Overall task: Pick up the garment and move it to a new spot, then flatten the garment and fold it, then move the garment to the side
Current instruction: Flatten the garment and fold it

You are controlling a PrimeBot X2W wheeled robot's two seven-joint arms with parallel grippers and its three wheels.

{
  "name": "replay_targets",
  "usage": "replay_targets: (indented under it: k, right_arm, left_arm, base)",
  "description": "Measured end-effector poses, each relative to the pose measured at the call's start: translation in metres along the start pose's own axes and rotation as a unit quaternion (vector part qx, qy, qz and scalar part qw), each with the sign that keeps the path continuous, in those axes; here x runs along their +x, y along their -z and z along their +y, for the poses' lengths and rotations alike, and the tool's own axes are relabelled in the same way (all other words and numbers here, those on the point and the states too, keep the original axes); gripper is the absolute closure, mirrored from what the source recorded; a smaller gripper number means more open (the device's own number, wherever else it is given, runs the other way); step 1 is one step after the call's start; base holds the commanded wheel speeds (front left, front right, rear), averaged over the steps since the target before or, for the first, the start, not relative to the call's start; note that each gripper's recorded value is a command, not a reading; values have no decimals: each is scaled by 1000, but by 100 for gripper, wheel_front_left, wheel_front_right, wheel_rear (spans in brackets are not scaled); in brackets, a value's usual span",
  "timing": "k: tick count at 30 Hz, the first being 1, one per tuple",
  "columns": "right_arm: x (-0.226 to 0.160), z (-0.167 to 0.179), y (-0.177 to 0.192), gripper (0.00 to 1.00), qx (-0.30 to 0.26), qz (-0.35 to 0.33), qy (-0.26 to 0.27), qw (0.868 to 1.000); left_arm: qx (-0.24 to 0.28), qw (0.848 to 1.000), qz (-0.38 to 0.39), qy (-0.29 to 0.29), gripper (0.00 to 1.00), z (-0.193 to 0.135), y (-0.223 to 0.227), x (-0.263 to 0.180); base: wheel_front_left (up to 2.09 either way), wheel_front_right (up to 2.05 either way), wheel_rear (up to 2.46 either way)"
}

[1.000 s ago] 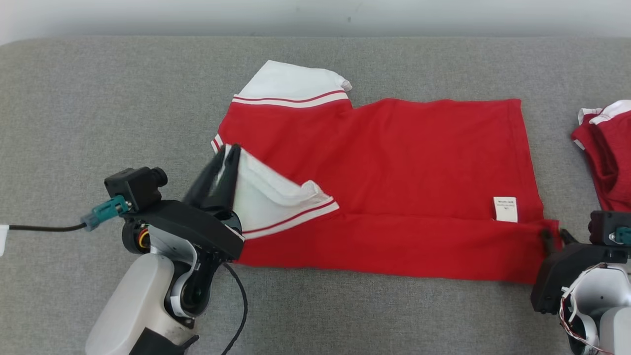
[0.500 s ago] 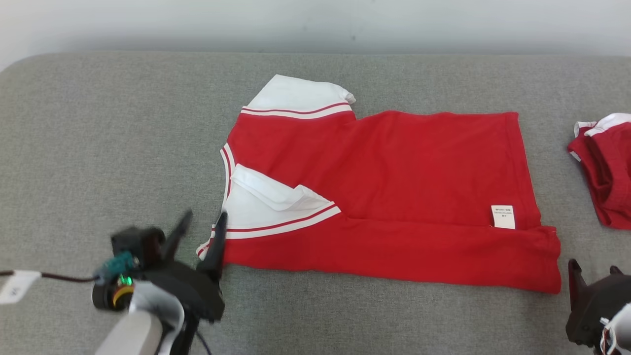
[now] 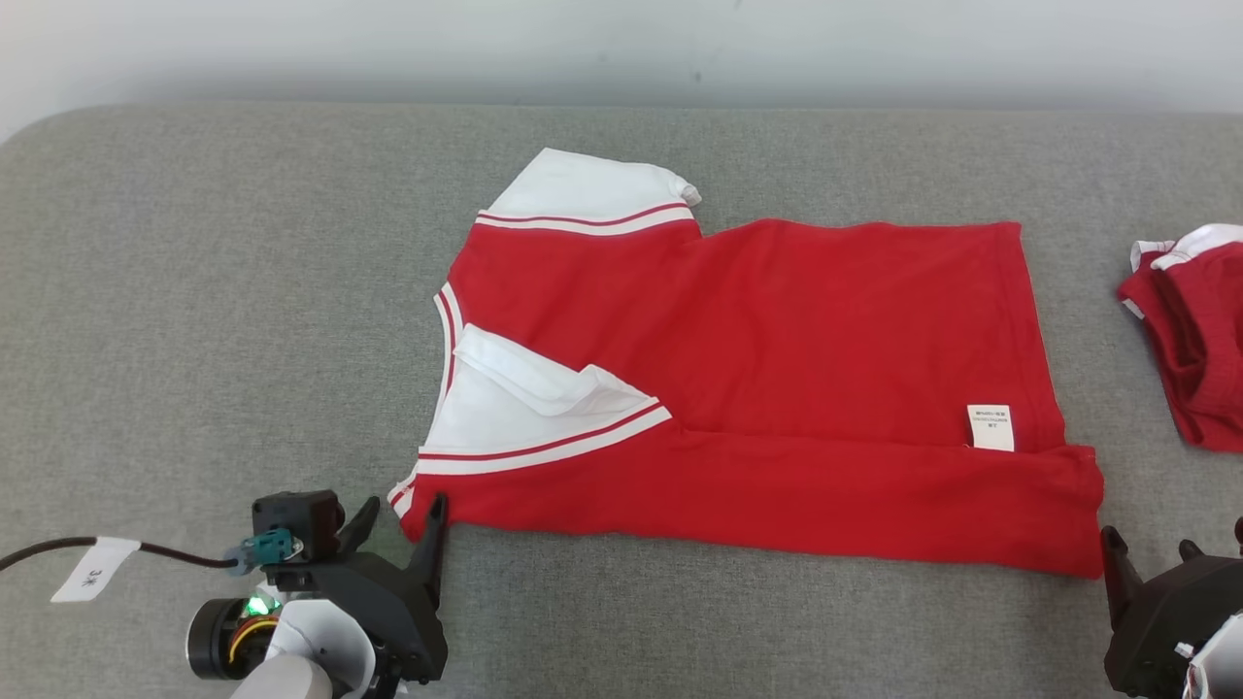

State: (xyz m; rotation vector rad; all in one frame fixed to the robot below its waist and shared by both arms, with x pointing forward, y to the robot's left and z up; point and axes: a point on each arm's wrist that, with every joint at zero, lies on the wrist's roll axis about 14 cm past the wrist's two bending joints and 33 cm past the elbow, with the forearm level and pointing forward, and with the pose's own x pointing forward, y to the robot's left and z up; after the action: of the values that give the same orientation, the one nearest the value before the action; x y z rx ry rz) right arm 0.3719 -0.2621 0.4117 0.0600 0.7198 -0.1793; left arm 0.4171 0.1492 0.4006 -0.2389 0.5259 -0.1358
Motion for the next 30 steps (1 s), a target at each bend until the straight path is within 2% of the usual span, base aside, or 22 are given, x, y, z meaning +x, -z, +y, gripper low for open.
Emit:
replay_targets:
  k: [8,9,11,21,30]
  right_arm:
    - [3,-3,9,0,6,14,3,1000]
    - [3,-3,9,0,6,14,3,1000]
    - [5,-4,14,0,8,22,3,1000]
    - [8,-15,27,0,6,50,24,998]
    - [18,11,24,0,-9,44,-11,999]
  left_arm:
    - [-3,1000,23,-11,0,2,9,9]
    - [-3,1000,23,-11,4,2,9,9]
    - [-8,999,34,-11,100,1,13,12]
    - [-14,999,52,6,100,-9,19,15]
    - [-21,999,50,6,100,-8,20,16]
  base:
    - [0,0,0]
    - [0,0,0]
    - [0,0,0]
    - [0,0,0]
    - [0,0,0]
